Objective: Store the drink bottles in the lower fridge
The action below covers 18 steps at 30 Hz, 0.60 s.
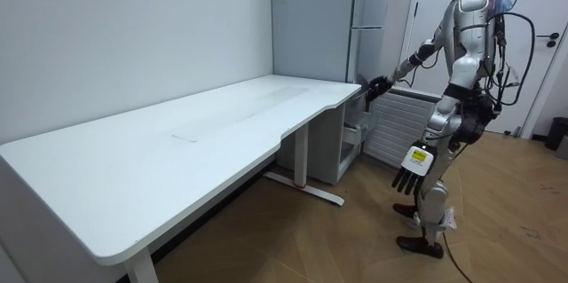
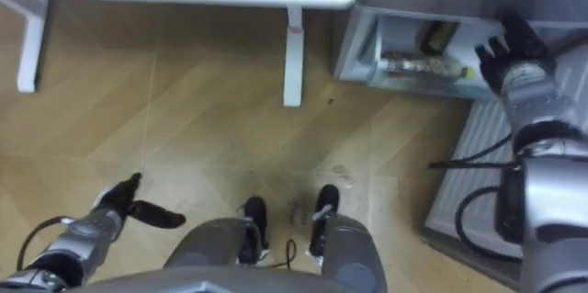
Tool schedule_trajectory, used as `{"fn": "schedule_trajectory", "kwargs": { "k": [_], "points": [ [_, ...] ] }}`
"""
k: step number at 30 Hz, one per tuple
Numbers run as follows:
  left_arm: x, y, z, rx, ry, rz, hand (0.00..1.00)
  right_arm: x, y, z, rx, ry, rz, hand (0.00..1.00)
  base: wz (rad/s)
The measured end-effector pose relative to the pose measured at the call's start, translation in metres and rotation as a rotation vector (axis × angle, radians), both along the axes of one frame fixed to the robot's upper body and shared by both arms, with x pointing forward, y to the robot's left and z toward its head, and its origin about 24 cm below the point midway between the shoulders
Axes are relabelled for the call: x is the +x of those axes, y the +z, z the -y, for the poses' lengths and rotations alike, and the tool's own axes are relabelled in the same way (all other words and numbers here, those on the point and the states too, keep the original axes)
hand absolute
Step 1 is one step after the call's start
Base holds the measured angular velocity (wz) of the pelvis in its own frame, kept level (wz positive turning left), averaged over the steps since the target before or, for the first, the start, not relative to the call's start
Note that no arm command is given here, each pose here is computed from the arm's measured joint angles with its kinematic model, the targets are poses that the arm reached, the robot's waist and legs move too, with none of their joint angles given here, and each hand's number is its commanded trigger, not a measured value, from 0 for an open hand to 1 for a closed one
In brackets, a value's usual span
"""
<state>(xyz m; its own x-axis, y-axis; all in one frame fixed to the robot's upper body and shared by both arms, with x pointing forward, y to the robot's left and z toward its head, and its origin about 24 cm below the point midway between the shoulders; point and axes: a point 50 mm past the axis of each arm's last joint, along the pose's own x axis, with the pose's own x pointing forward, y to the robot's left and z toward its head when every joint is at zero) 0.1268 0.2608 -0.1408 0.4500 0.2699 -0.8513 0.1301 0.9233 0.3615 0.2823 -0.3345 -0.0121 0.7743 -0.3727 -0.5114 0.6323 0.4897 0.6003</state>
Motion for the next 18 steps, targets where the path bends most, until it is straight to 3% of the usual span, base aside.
{"fn": "schedule_trajectory", "kwargs": {
  "k": [4,8,18],
  "points": [
    [-0.029,-0.006,-0.006,-0.003,0.062,-0.051,0.0,-0.044,-0.034,0.007,-0.053,0.048,-0.126,0.0,-0.02],
    [-0.041,-0.007,-0.006,-0.003,0.072,-0.061,0.0,-0.075,-0.056,0.006,-0.091,0.095,-0.238,0.0,0.0],
    [-0.056,-0.009,-0.008,0.029,0.119,-0.056,0.0,-0.148,-0.112,-0.031,-0.052,0.184,-0.482,0.0,0.01]
  ]
}}
